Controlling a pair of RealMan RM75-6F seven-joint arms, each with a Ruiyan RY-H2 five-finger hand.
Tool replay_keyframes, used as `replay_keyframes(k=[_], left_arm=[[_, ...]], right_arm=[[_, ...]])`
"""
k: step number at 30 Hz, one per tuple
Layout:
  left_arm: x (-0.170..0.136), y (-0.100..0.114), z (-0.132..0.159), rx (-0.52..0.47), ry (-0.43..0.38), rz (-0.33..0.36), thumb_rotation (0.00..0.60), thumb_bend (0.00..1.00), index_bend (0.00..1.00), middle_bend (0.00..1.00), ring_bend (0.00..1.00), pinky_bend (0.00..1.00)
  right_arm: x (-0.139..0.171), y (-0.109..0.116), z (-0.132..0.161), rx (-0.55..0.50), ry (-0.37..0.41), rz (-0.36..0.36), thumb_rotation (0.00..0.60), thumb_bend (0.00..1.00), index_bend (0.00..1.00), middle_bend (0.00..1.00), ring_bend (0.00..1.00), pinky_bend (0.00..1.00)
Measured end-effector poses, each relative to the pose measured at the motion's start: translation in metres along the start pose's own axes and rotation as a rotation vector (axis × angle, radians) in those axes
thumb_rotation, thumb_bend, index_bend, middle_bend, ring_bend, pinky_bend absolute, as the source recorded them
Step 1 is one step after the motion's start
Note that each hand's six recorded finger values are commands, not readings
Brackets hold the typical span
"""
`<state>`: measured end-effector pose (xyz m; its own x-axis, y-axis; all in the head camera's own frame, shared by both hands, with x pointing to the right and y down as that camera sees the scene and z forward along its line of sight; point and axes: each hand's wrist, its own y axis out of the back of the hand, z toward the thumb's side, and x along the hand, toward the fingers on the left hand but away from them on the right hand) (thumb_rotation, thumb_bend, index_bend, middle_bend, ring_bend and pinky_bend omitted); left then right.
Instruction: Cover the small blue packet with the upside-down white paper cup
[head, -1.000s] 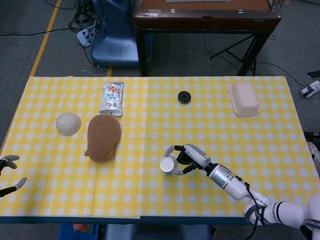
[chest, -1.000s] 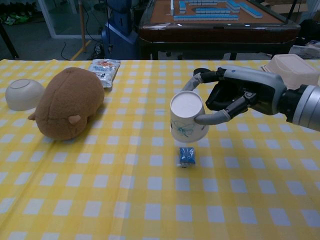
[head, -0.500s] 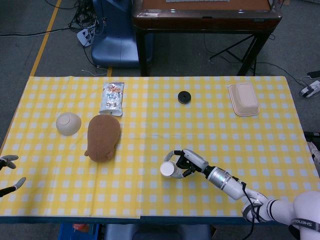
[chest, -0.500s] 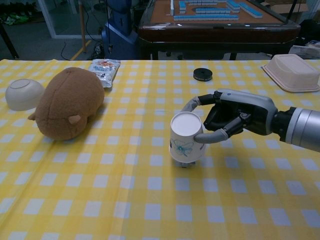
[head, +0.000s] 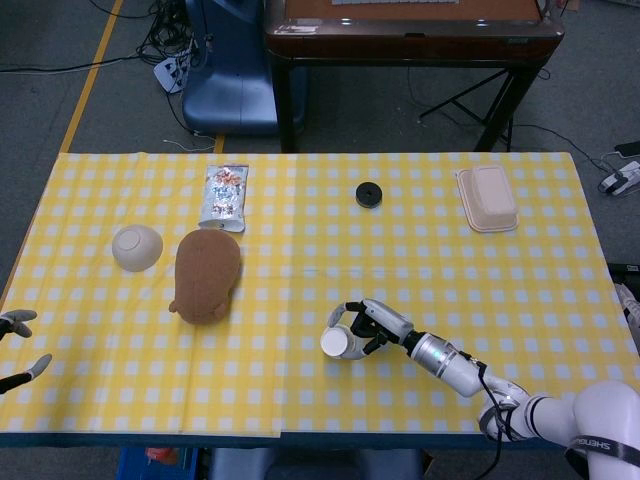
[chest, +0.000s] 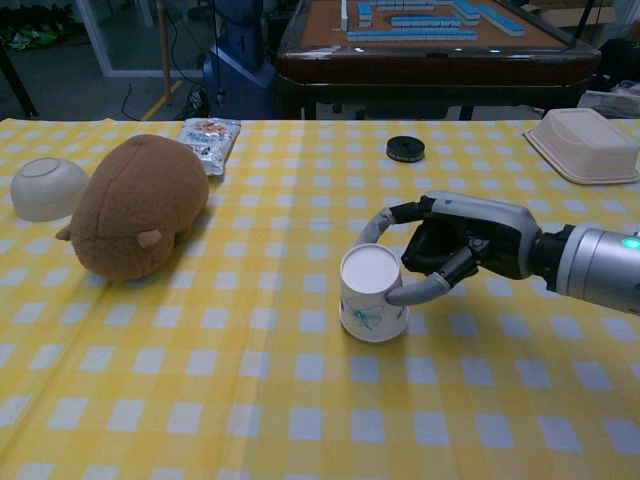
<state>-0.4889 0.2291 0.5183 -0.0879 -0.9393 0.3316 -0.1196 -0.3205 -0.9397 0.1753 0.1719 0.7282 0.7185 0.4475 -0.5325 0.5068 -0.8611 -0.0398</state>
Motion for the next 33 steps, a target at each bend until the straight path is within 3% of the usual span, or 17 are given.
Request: replay_keyframes(k=[7,15,18,25,28,30,33], left_arm=[[0.000,0.000,0.000,-0.001,0.000,0.001,0.600,0.14,0.44,0.51,0.42,0.54],[0.000,0.000,0.000,0.000,-0.001,-0.002,0.600,0.14,0.44,0.51,0.42,0.54],[0.000,-0.001,0.001,0.004,-0.003,-0.005,0.600,0.14,0.44,0.51,0.42,0.54],[0.000,-0.004,0.004,0.019,-0.010,-0.012,0.600,0.14,0.44,0.51,0.42,0.54],[-0.001,-0.007,0.005,0.030,-0.015,-0.023,0.600,0.14,0.44,0.51,0.42,0.54],[-0.001,-0.010,0.006,0.042,-0.019,-0.037,0.600,0.14,0.44,0.51,0.42,0.54],[-0.001,-0.015,0.008,0.062,-0.026,-0.061,0.600,0.14,0.44,0.51,0.42,0.54]], right_arm=[[0.000,0.002,-0.001,-0.001,0.003,0.004,0.600,0.00,0.25,1.00,1.00,1.00],[0.011,0.013,0.008,0.067,0.034,-0.021,0.600,0.00,0.28,1.00,1.00,1.00],[0.020,0.020,0.012,0.162,0.038,-0.045,0.600,0.00,0.38,1.00,1.00,1.00],[0.054,0.037,0.026,0.549,0.031,-0.152,0.600,0.03,0.42,0.92,0.96,1.00],[0.078,0.045,0.034,0.718,0.006,-0.214,0.600,0.04,0.42,0.81,0.84,0.99],[0.094,0.051,0.037,0.811,-0.024,-0.253,0.600,0.05,0.42,0.69,0.66,0.89],[0.123,0.061,0.041,0.948,-0.095,-0.315,0.600,0.07,0.42,0.59,0.53,0.73]])
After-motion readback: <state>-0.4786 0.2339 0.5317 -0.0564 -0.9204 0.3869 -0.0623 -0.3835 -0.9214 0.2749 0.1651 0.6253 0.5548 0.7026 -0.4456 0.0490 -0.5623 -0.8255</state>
